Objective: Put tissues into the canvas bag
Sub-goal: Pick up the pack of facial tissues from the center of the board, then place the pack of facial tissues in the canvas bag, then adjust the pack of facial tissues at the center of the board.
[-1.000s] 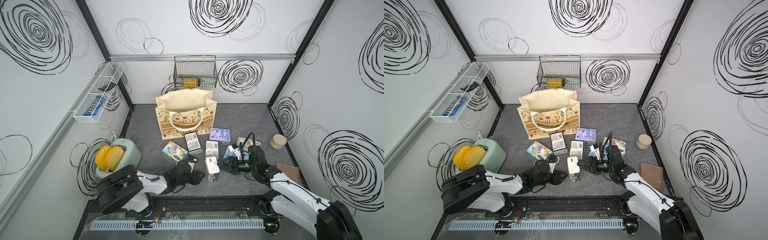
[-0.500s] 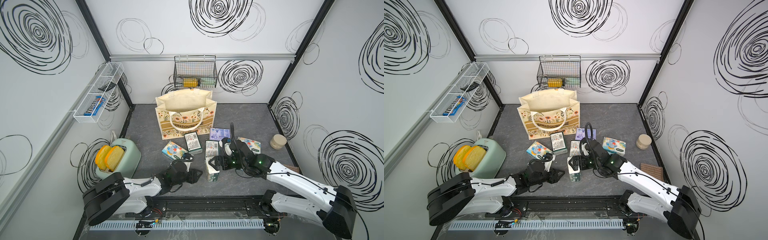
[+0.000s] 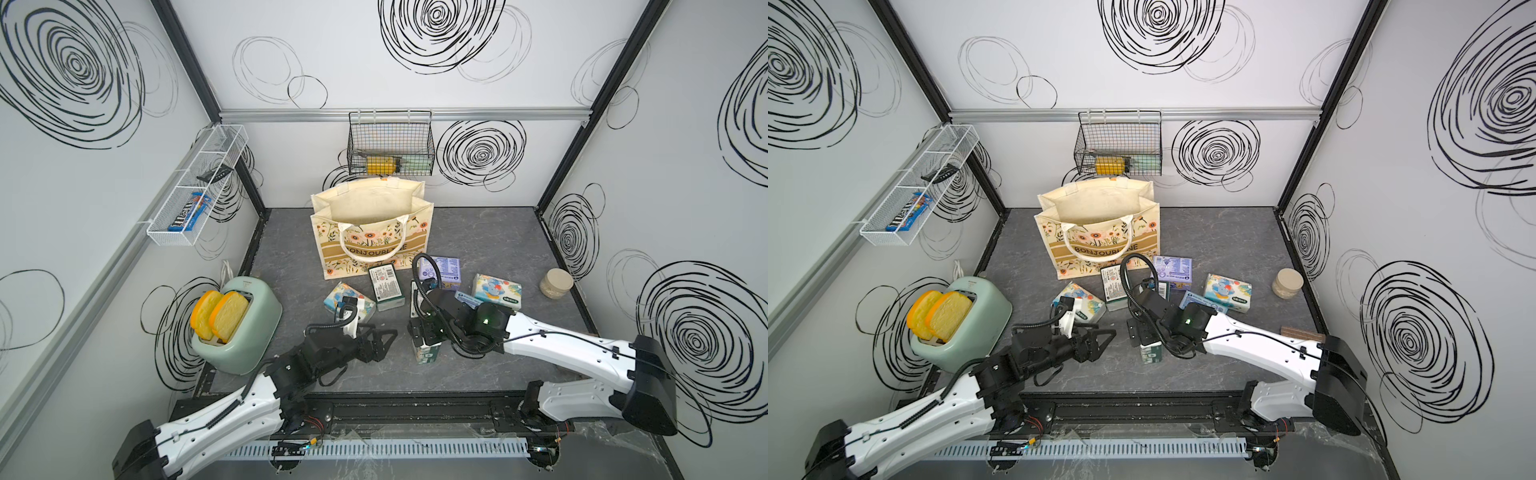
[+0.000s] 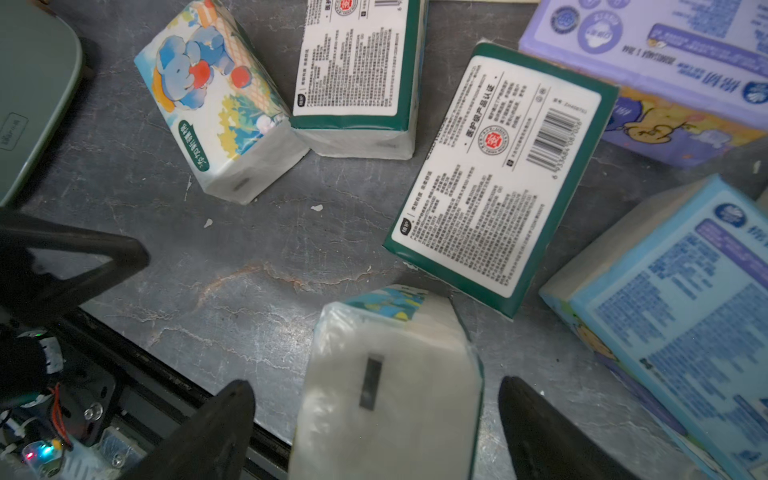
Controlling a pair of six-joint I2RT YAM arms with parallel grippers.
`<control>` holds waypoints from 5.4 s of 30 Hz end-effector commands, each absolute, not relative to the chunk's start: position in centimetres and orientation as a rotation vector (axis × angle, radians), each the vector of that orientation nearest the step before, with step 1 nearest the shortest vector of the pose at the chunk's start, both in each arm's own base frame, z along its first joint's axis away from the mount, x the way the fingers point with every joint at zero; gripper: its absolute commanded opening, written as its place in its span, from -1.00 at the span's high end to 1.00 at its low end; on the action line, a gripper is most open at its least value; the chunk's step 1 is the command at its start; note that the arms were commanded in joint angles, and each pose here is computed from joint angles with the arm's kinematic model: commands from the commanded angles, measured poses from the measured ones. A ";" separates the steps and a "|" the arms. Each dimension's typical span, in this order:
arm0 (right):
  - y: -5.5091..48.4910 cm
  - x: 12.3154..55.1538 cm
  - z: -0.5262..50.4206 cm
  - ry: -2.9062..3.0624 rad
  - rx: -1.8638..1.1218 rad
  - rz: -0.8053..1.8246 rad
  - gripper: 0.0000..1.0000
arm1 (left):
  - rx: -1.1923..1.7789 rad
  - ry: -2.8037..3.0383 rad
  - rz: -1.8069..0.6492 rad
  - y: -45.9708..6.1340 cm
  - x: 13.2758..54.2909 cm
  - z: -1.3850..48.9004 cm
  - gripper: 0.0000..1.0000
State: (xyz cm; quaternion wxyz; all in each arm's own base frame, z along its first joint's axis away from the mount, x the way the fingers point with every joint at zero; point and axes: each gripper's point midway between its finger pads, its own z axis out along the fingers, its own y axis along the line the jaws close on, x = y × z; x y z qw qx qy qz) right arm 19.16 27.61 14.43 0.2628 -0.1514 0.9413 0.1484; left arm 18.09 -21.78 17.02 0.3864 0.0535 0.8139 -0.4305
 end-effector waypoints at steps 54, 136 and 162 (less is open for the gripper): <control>38.1 47.5 43.3 1.846 -0.232 1.069 0.26 | 0.351 1.878 -0.986 -16.8 16.0 27.9 -0.91; 23.1 21.2 5.0 2.667 -0.177 0.923 -0.36 | 0.385 2.386 -0.984 -31.3 21.5 4.8 -0.96; 22.3 22.1 11.6 2.419 -0.025 1.136 -0.52 | 0.312 2.294 -0.865 -28.8 25.6 9.4 -0.99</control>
